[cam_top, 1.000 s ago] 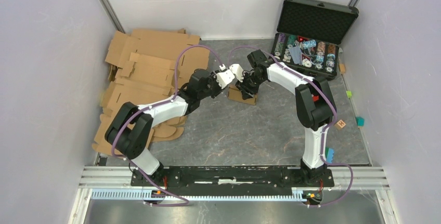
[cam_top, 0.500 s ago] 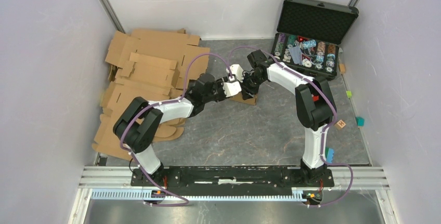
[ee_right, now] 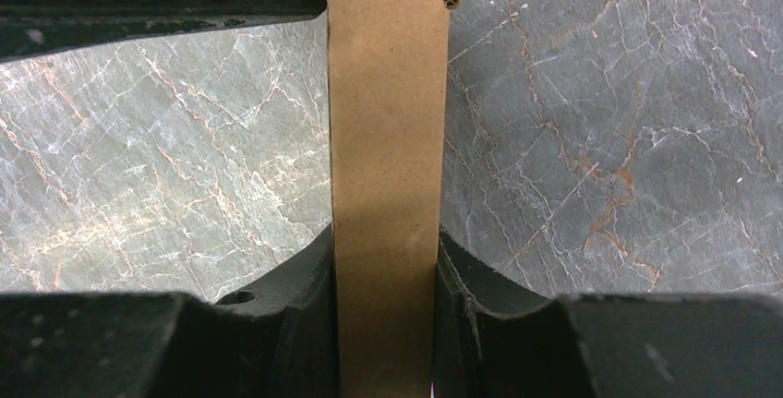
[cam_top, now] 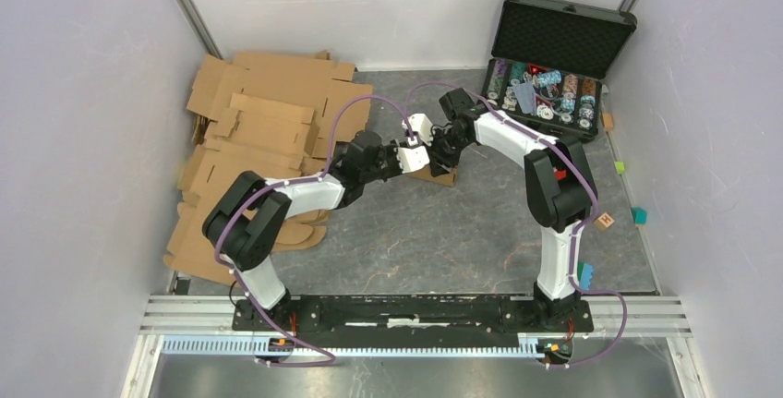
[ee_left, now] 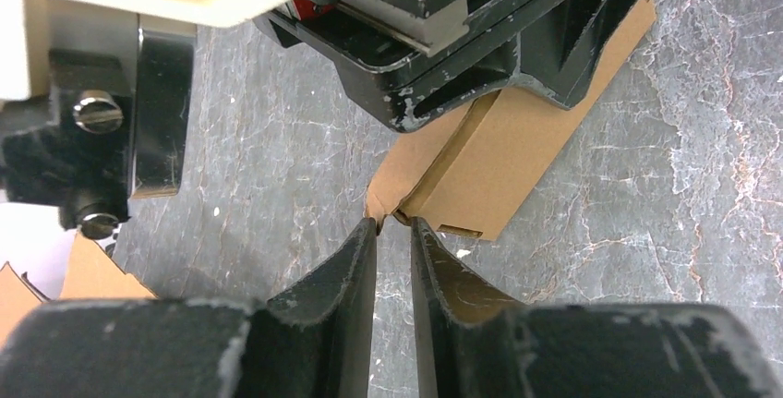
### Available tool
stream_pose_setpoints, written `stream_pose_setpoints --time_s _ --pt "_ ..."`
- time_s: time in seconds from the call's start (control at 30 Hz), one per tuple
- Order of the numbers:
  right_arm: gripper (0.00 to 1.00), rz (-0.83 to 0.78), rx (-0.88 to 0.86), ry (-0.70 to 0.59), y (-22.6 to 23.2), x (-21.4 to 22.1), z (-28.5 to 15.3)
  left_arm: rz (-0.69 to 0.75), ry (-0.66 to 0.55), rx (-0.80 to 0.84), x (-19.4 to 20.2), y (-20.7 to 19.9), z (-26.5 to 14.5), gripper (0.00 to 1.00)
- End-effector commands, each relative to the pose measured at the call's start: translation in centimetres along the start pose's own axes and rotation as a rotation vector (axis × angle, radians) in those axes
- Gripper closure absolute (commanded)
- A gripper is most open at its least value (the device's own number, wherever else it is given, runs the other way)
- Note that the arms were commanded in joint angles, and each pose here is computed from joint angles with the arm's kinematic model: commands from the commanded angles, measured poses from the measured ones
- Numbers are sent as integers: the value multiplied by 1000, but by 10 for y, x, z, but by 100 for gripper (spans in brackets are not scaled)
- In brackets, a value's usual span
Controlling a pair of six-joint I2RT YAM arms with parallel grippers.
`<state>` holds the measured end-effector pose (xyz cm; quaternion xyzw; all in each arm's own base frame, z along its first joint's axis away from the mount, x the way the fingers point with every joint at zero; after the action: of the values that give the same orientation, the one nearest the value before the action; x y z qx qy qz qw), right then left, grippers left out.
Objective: Fold the paper box
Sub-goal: Close the paper box at the center of the board.
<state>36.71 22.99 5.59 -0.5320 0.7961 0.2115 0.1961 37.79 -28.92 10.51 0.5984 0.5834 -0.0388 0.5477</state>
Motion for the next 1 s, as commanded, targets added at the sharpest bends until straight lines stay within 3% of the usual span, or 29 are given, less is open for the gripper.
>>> stream_pose_setpoints --time_s 0.0,0.1,0.43,0.97 --pt "64 -20 -20 -15 2 -8 -1 32 -51 -65 -13 18 5 75" --pt "64 -20 -22 -12 3 -7 -1 21 -54 -70 -15 20 4 79" --pt "63 -18 -27 -9 3 -6 0 -3 -67 -111 -22 29 1 72" --pt "63 -21 -24 -9 3 -6 0 -29 -81 -119 -22 38 -7 74"
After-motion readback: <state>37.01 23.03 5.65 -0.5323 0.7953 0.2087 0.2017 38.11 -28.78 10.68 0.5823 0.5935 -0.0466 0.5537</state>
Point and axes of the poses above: each gripper's point midway between its finger pads, its own z axis out along the fingers, its own y axis along the line the jaws close on, x = y × z, the point moved 1 cm from there along -z, back along the fingers, and after that the axes turned 5 degrees about z, right-handed, at the moved point
